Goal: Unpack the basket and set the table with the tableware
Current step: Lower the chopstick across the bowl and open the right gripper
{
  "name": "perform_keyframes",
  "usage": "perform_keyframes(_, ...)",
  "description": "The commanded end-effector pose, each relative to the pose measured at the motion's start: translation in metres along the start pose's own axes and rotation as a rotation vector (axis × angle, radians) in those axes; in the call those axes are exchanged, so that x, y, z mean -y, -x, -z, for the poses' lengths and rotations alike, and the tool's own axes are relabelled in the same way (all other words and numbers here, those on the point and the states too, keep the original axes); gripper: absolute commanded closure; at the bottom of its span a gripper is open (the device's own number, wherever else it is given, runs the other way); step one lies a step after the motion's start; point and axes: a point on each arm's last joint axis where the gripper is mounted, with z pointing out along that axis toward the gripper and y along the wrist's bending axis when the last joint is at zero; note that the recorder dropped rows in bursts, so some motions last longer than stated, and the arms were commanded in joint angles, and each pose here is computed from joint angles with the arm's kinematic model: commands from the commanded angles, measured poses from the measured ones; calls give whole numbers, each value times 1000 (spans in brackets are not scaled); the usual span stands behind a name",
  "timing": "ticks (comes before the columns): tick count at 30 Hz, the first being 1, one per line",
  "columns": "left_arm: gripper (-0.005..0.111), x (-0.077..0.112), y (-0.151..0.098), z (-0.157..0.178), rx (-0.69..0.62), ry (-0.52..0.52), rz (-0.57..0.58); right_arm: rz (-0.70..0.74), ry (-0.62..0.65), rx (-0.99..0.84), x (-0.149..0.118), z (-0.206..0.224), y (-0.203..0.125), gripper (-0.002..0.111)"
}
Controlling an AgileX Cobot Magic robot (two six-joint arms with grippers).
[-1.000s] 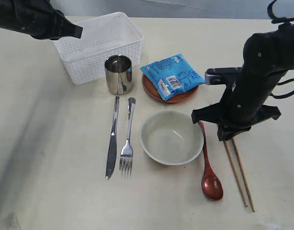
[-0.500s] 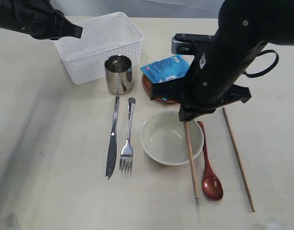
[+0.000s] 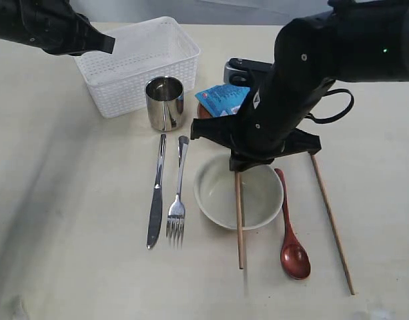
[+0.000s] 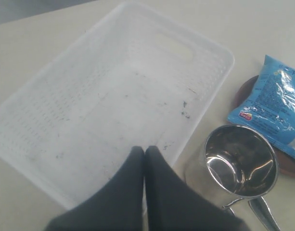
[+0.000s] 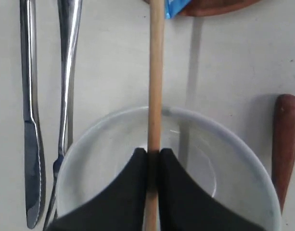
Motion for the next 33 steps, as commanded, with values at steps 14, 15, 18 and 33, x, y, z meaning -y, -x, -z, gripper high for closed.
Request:
perform_keyframes(14,107,0,-1,2,5,4,12,-17,24,40,-3,-2,4,109)
perform_keyframes(15,107,0,-1,2,5,4,12,-16,22,39,-3,-2,4,109)
perform_keyframes(18,107,0,-1,2,5,4,12,-16,21,37,-3,-2,4,109)
perform_keyframes(33,107,0,-1,2,5,4,12,-8,42,77,-5,-2,8,55)
